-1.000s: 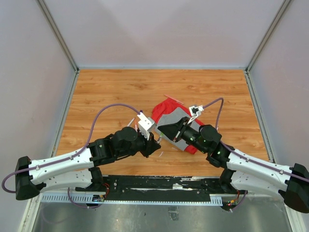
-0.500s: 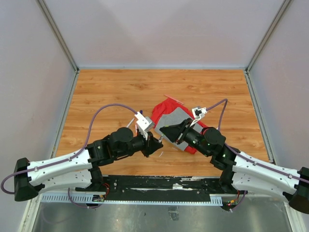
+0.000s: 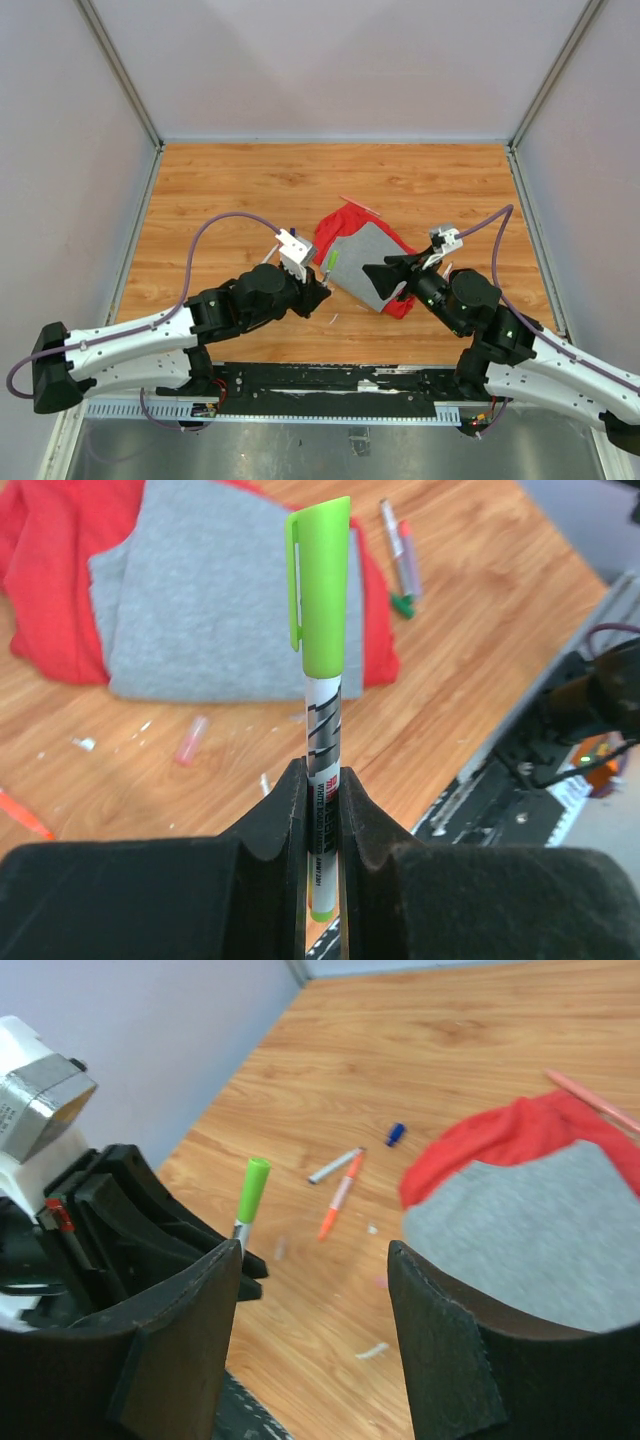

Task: Insert the pens into the pen caps
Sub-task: Place the pen at the center of the board.

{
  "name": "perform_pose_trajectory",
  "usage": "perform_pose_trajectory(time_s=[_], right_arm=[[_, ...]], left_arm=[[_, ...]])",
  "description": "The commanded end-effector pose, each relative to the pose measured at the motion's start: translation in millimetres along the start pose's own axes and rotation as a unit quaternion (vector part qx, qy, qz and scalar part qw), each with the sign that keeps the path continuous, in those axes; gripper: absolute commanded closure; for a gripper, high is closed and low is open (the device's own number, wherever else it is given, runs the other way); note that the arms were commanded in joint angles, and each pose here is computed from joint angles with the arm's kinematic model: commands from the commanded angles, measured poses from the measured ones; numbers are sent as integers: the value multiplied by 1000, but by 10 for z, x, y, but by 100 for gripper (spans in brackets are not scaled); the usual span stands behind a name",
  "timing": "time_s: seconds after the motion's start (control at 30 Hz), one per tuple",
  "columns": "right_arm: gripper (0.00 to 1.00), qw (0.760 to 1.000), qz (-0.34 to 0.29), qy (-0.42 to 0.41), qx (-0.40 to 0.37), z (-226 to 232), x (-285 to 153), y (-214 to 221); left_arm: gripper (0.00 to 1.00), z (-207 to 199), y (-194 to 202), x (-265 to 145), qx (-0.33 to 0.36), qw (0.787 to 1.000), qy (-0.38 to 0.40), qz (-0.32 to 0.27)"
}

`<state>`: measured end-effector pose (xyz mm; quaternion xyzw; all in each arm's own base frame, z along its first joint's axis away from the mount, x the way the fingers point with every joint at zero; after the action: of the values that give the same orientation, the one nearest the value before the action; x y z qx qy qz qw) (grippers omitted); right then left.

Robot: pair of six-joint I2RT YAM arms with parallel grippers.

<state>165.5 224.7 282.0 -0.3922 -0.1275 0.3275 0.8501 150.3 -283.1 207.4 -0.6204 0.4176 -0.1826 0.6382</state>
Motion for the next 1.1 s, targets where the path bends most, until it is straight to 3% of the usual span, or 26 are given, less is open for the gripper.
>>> perform_pose_trajectory(time_s=[0.0,0.33,0.63,0.93,1.07], right_arm=[[38,991,19,114,-73,-482,-157,53],[31,981,35,167,-90,-678,-200,112],[30,983,59,160,-74,-612,-245,151],[29,984,118,126,-50,-502,-328,350],[29,983,133,117,-42,-463,-350,399]], left_arm=[[100,200,67,82,-7,997,-70,33],[100,1032,179,354,-24,975,-184,122],[99,2084,414,422,-7,924,-304,232],[100,3014,540,425,-41,898,-365,242],[100,3210,660,491,-72,908,-342,233]])
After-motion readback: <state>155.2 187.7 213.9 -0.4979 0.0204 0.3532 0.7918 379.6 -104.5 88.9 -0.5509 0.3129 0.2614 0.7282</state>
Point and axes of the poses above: each gripper's point midway between its finger pads, its own x axis out along the fingers, its own z axis along the line the jaws close on, y = z × x, the point moved 1 cm from there along -x, back along the fingers, and after that the axes turned 14 degrees about x, right-handed, at the moved point
